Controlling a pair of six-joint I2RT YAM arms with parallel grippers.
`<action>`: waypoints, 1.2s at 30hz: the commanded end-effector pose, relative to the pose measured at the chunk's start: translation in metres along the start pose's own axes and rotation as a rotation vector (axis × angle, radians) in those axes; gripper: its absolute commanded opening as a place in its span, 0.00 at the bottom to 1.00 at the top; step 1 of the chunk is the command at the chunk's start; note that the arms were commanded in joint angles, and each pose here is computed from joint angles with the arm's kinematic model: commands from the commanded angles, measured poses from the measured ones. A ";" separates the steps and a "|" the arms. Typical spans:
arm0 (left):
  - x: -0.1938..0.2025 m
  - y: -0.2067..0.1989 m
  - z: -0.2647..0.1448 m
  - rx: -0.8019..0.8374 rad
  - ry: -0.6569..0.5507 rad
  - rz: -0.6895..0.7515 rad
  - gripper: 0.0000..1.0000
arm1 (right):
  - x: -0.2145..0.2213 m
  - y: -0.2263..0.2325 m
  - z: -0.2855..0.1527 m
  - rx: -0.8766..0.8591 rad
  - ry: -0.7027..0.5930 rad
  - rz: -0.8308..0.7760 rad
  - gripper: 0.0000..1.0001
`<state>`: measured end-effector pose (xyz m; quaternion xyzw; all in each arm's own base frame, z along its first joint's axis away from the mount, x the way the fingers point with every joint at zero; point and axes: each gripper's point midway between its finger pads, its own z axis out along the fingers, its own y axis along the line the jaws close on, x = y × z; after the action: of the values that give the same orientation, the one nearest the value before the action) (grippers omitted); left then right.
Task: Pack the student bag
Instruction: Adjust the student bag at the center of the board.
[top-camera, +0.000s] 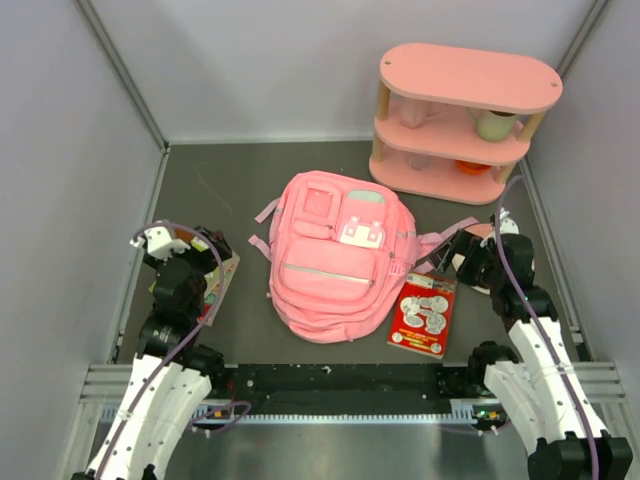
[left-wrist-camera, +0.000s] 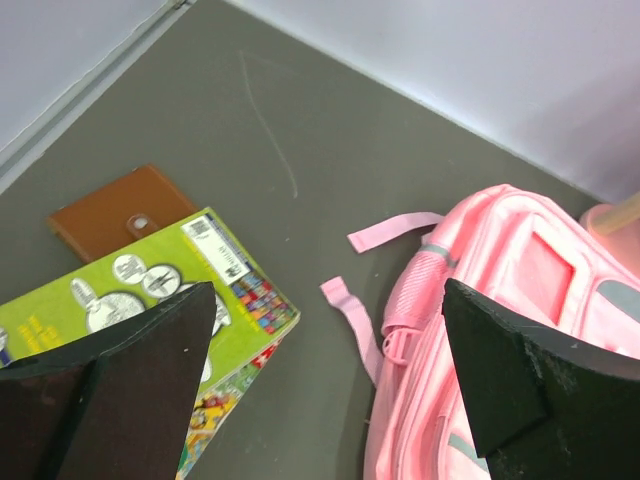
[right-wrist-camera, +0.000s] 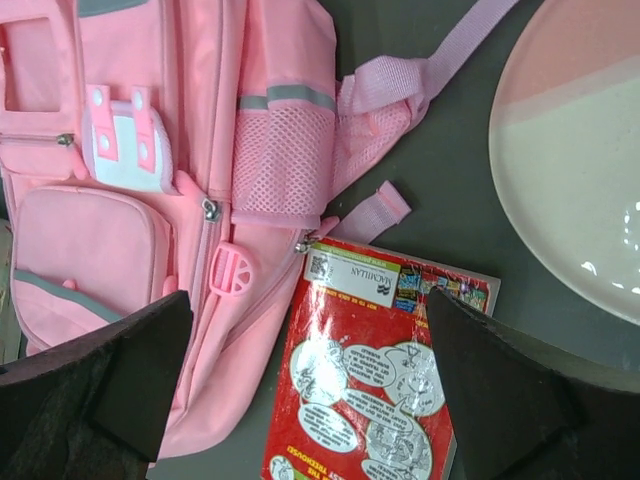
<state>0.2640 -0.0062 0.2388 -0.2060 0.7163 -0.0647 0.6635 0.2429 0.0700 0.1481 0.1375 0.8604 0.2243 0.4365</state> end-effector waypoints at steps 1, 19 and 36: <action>-0.009 0.015 -0.014 -0.088 -0.005 -0.074 0.99 | -0.011 0.003 -0.002 0.009 -0.007 -0.011 0.99; 0.004 -0.042 -0.049 0.279 0.150 -0.033 0.99 | 0.005 -0.004 0.011 0.045 0.084 0.067 0.99; 0.144 -0.064 -0.071 0.320 0.639 -0.071 0.99 | 0.024 0.037 0.021 -0.159 0.212 0.036 0.95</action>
<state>0.2082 -0.1227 0.1496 -0.0722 0.8548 -0.2645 0.4407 0.2344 0.1056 0.1126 0.1210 0.8941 0.2923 0.3169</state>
